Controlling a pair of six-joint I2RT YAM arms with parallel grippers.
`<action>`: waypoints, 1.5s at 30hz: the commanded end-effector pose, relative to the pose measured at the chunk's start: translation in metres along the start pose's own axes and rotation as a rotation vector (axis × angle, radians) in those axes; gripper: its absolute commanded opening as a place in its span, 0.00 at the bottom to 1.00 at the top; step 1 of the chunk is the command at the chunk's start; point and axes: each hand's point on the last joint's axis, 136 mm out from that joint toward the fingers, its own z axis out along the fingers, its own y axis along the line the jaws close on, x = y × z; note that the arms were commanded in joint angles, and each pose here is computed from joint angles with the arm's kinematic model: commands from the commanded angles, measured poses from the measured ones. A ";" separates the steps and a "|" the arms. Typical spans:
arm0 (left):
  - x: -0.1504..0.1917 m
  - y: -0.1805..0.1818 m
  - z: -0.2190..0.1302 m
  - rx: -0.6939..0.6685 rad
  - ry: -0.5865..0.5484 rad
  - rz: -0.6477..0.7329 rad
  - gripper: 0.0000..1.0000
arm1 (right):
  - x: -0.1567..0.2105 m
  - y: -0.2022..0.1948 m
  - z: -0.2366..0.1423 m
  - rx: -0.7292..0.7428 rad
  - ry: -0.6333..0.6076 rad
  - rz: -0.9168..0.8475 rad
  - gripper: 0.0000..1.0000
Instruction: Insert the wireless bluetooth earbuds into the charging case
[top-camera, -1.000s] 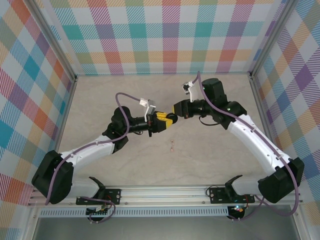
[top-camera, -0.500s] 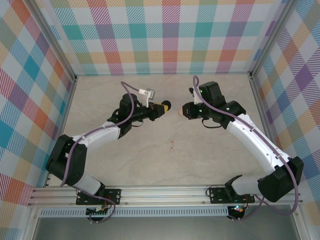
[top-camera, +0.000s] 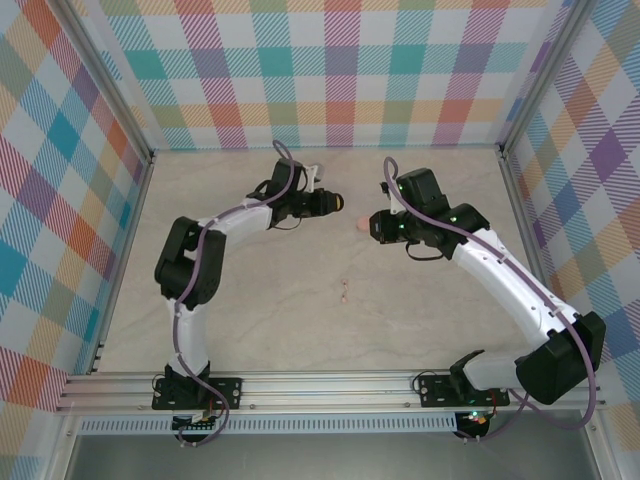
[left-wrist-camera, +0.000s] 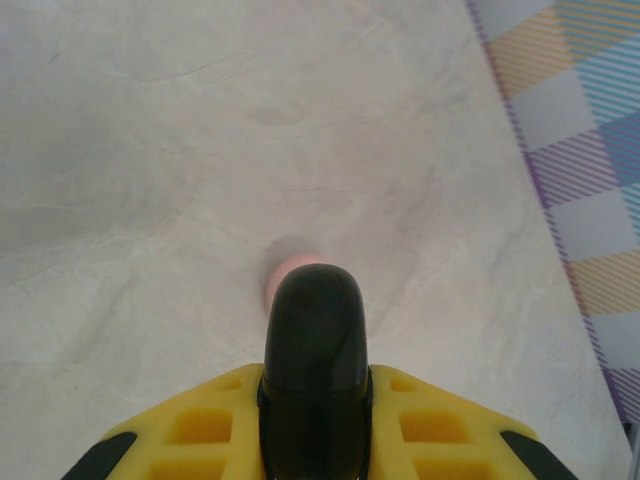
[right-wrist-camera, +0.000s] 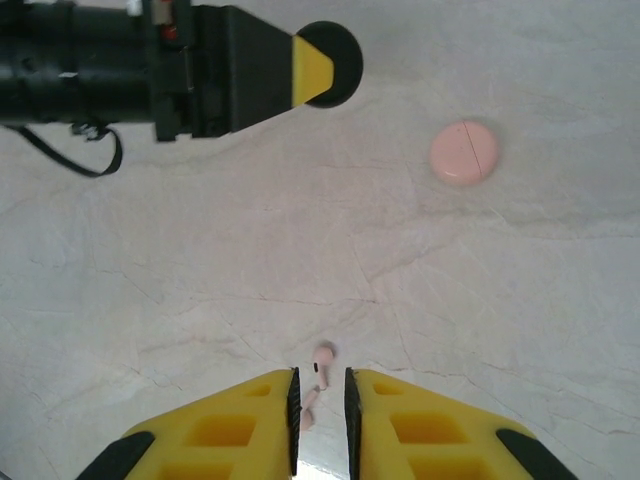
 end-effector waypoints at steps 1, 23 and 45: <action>-0.003 0.010 0.012 0.002 0.051 -0.047 0.21 | 0.007 -0.003 -0.003 0.007 0.012 0.023 0.23; 0.006 0.086 0.060 -0.178 0.130 -0.135 0.51 | 0.024 -0.012 0.011 0.040 0.076 0.035 0.27; 0.024 0.027 -0.096 -0.322 0.084 -0.028 0.65 | 0.008 -0.061 0.109 0.112 0.230 -0.011 0.62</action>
